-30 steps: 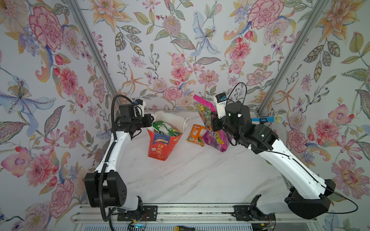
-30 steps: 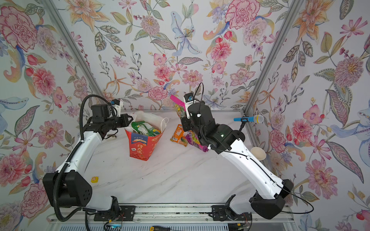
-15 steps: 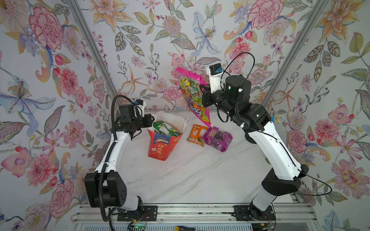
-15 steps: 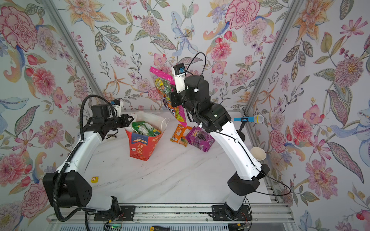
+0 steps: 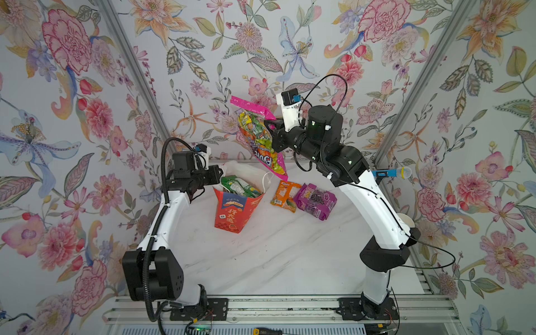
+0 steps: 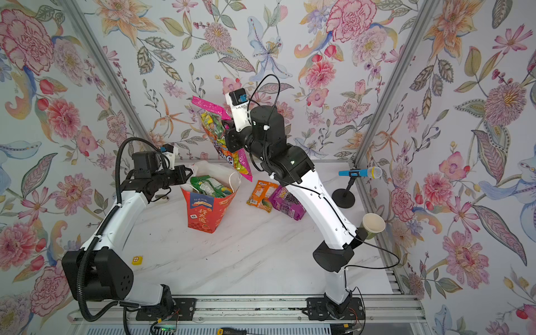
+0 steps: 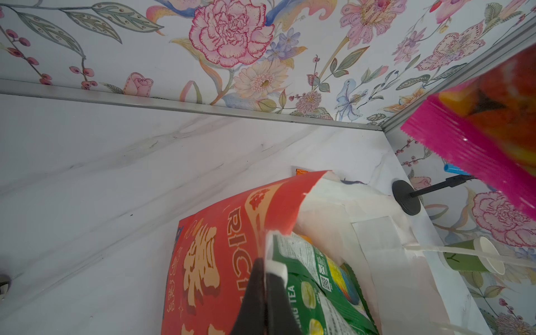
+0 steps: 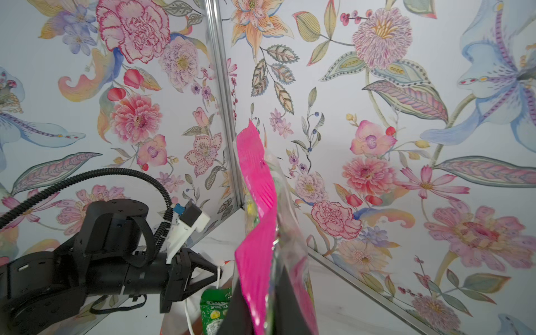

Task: Place the snacks into the paper bag
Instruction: Place the snack in the paper bag.

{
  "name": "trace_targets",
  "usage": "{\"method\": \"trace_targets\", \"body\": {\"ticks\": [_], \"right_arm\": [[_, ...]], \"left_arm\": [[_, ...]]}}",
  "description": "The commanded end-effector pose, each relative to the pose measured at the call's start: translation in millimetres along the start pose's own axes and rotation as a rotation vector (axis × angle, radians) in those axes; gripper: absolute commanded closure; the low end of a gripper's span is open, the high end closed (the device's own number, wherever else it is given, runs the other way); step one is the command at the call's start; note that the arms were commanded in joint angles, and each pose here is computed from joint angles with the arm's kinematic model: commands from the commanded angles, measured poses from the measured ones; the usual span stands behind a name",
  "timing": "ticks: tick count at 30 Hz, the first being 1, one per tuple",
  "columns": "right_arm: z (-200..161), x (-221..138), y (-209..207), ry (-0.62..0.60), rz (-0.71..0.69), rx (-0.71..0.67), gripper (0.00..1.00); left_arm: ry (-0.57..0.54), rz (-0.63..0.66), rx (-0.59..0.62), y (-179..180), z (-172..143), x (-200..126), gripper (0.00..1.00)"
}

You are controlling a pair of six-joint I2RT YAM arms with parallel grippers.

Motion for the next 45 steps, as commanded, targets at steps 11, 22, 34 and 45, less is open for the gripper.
{"method": "trace_targets", "body": {"ticks": [11,22,34,45], "right_arm": [[91,-24,55,-0.444,0.244,0.089,1.00],[72,-17,63,-0.358,0.242,0.092,1.00],[39,3,64,-0.228,0.252,0.114,1.00],[8,22,66,-0.127,0.268,0.153,1.00]], "left_arm": [[-0.038,0.101,0.057,4,18,-23,1.00],[-0.051,0.099,0.063,1,20,-26,1.00],[-0.051,0.099,0.063,2,19,-25,1.00],[-0.052,0.095,0.063,1,19,-25,1.00]]}}
Point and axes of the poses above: each gripper's point midway between its finger pads, its own x axis out along the fingers, its own y axis along the line the jaws close on, z = x × y, the point moved 4 cm from there along -x, back along the fingers, and after that the axes turned 10 degrees about x, right-handed, at the moved point
